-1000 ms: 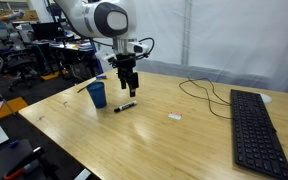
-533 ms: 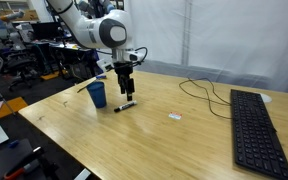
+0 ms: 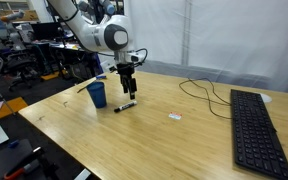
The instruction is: Put the marker in the cup
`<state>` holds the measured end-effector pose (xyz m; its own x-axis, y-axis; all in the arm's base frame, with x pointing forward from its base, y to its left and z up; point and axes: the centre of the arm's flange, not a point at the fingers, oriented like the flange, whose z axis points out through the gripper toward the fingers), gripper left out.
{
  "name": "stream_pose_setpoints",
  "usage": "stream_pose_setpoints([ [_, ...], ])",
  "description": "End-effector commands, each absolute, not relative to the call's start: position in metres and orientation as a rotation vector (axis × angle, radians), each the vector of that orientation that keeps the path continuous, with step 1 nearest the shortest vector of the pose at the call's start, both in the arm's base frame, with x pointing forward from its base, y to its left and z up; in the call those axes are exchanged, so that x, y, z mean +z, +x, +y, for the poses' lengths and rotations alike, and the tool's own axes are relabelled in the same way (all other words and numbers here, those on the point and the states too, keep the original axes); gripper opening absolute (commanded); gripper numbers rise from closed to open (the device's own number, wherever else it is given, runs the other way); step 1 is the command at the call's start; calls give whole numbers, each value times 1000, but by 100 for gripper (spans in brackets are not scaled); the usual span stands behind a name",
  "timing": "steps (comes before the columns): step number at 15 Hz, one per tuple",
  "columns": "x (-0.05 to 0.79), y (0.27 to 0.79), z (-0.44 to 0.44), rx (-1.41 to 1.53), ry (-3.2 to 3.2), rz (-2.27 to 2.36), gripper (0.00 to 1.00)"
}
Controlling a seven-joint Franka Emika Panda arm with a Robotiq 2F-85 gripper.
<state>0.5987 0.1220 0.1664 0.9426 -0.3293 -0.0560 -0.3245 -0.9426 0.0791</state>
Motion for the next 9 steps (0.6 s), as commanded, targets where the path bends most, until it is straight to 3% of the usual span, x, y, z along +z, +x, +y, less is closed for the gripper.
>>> stream_pose_setpoints([
  [1,163,612,114,-87,3071,-412,100],
  [9,160,607,93,-142,3213,-345,100],
])
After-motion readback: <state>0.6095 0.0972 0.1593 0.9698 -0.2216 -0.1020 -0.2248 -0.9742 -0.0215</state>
